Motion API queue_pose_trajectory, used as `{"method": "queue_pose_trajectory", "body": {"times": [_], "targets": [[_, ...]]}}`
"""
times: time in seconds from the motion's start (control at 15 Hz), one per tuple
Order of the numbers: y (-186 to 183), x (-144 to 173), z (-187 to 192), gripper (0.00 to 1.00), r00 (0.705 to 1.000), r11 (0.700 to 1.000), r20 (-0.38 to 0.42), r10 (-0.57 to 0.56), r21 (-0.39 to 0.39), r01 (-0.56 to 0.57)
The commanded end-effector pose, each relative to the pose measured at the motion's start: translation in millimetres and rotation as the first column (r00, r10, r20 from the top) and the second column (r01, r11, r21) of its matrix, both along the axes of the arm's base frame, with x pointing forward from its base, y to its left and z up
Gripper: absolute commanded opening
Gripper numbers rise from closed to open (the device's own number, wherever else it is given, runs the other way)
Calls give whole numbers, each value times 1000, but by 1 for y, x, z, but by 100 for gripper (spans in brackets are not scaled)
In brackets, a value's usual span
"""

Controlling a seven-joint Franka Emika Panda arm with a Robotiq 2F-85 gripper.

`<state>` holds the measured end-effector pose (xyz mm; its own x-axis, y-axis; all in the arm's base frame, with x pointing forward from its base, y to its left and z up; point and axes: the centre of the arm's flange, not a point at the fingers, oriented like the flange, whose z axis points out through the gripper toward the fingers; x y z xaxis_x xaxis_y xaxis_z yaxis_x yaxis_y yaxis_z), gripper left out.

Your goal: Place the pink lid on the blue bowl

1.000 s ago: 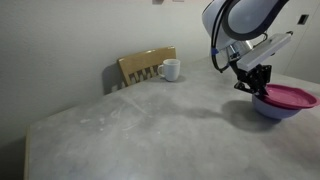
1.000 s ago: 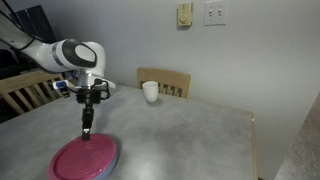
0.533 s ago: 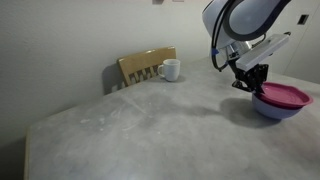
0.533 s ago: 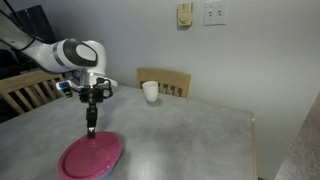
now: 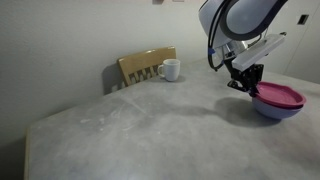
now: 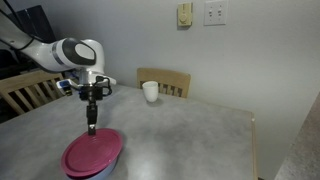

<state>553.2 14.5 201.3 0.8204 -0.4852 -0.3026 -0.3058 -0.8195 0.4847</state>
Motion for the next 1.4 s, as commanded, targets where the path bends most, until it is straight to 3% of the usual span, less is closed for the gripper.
{"method": "queue_pose_trajectory", "body": {"times": [0.0,1.07,1.27,1.33], "targets": [[1,1,-1,3,1000,1000,-25,-1,-24,1],[5,-8,-19,3,997,999,-67,-29,-40,27],[5,-9,-19,25,997,999,-69,-30,-46,27],[5,-8,-19,41,997,999,-68,-30,-46,26]]}}
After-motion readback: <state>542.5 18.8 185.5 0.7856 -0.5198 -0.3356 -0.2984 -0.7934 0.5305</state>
